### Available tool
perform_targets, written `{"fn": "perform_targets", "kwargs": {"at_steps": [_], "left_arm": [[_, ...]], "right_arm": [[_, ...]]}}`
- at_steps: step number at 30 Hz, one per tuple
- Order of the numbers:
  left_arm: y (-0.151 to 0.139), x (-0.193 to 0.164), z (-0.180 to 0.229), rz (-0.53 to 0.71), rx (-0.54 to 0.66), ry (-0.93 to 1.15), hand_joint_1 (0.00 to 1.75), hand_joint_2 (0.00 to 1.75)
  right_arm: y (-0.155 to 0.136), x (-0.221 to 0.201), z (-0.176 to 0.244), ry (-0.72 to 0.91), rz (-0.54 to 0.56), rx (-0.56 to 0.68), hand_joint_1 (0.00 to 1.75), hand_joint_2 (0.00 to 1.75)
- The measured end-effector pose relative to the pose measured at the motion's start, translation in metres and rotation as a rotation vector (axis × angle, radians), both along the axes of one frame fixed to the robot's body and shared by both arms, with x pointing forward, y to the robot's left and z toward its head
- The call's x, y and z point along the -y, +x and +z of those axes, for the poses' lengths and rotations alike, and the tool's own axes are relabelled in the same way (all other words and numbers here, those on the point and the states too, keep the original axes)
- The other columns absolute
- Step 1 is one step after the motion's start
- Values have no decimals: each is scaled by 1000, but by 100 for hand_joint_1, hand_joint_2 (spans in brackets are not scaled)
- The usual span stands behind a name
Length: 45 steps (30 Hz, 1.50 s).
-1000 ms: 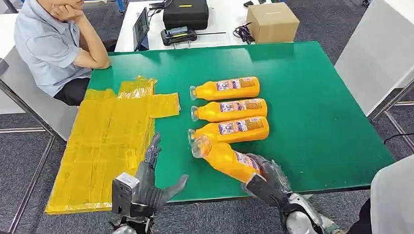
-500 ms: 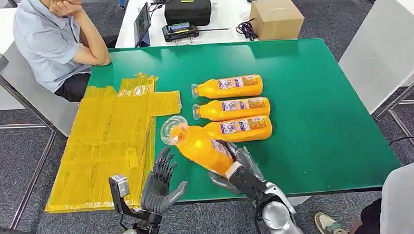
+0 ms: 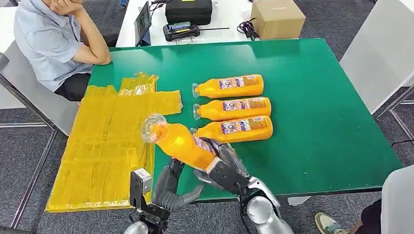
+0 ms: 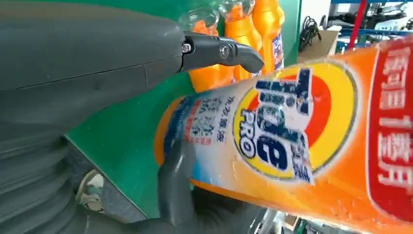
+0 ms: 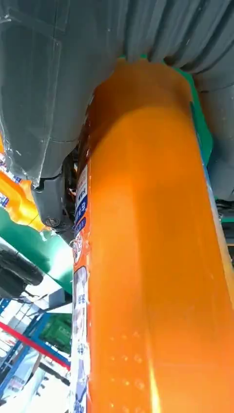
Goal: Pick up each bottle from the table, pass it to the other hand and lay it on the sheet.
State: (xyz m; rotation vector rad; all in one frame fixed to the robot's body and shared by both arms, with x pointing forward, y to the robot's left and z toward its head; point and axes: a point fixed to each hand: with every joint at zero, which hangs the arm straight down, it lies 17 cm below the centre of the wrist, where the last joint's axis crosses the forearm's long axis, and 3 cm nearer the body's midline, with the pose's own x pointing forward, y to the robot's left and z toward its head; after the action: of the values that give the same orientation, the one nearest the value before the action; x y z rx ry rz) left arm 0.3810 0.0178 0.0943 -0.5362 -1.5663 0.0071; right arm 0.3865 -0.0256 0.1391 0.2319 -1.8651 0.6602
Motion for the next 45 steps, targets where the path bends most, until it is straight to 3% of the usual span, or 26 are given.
{"fn": "perform_targets", "kwargs": {"at_steps": [15, 28, 30, 31, 32, 34, 36, 37, 38, 43, 44, 45], "left_arm": [[10, -26, 21, 67, -31, -285, 0, 175], [13, -30, 20, 79, -34, -285, 0, 175], [15, -32, 21, 92, -29, -283, 42, 175], [15, -33, 21, 97, -28, -283, 47, 175], [16, -33, 20, 101, -29, -280, 12, 175], [16, -33, 20, 100, -29, -275, 0, 175], [16, -31, 21, 91, -25, -271, 0, 175], [16, -29, 22, 80, -22, -275, 66, 175], [16, -28, 23, 71, -20, -278, 175, 175], [16, -27, 25, 64, -16, -281, 175, 175], [16, -27, 25, 66, -12, -280, 175, 175], [16, -28, 26, 68, -8, -278, 175, 175]], "right_arm": [[-6, -13, -32, -66, 21, -39, 175, 175], [-14, -29, -36, -93, 61, -23, 175, 175], [-18, -38, -35, -94, 78, -20, 175, 175], [-20, -40, -36, -97, 83, -20, 175, 175], [-20, -41, -37, -99, 83, -23, 175, 175], [-21, -42, -39, -104, 82, -25, 175, 175], [-20, -42, -42, -123, 74, -18, 175, 175], [-20, -43, -45, -138, 72, -14, 175, 175], [-20, -44, -46, -148, 71, -11, 175, 175], [-19, -45, -49, -169, 69, -5, 175, 175], [-19, -45, -50, -169, 70, -7, 129, 175], [-20, -45, -51, -169, 70, -9, 101, 175]]}}
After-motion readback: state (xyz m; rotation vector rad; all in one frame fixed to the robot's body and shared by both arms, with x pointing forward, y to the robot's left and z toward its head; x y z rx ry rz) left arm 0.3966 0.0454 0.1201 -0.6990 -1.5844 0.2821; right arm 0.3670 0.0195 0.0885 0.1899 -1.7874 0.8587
